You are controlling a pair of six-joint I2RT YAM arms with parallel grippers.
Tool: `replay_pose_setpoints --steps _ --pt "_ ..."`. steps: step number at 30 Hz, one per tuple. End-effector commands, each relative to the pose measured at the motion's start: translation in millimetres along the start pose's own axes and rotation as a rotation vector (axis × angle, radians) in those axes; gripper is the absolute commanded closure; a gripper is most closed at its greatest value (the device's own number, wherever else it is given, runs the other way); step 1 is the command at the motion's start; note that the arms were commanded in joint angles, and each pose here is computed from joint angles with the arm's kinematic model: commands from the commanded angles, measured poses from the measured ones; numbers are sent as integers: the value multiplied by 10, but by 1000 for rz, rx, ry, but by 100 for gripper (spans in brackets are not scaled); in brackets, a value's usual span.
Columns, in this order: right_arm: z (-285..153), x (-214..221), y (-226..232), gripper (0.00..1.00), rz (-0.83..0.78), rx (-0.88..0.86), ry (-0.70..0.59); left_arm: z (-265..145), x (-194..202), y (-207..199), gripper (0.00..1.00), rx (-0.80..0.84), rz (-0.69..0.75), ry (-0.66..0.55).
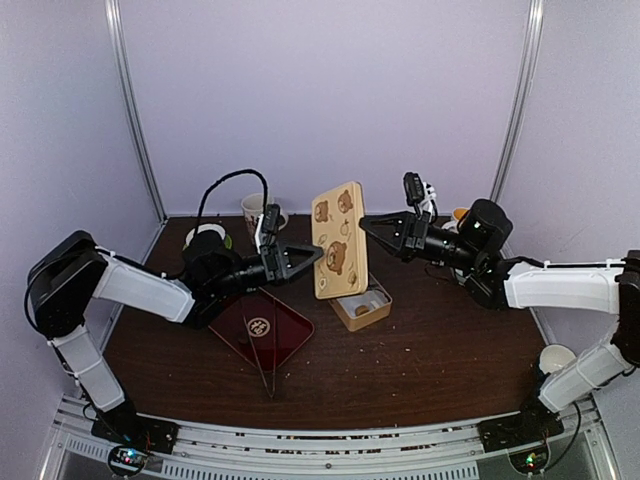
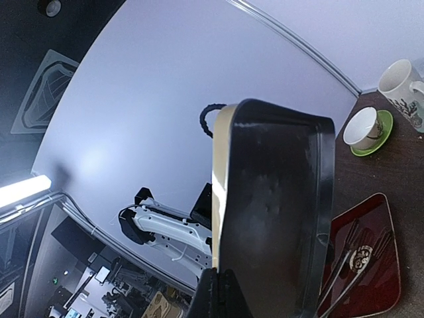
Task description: Pack the chocolate
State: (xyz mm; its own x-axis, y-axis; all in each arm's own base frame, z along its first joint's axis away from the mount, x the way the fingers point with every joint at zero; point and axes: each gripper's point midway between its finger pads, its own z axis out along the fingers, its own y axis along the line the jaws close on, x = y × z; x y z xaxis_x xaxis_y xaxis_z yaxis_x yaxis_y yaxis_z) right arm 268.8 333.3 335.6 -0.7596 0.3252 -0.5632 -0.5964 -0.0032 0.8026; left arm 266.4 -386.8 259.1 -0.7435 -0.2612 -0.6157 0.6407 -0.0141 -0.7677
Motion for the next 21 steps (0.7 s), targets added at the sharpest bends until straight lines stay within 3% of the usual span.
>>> replay_pose_setpoints --steps 1,5,11,15,21 --pt "-126 -143 -355 100 3 59 -27 57 -32 302 39 -137 37 25" --pt "-211 -256 -508 100 13 65 -33 33 35 739 33 -373 41 93" --pt "-341 -359 -603 100 -5 103 -35 43 5 1106 23 -584 54 166" --pt "-517 -359 -720 100 -62 217 -21 8 80 1471 21 -767 -9 239" --pt "-770 -334 -727 100 -182 392 10 6 107 1934 22 -956 -123 224"
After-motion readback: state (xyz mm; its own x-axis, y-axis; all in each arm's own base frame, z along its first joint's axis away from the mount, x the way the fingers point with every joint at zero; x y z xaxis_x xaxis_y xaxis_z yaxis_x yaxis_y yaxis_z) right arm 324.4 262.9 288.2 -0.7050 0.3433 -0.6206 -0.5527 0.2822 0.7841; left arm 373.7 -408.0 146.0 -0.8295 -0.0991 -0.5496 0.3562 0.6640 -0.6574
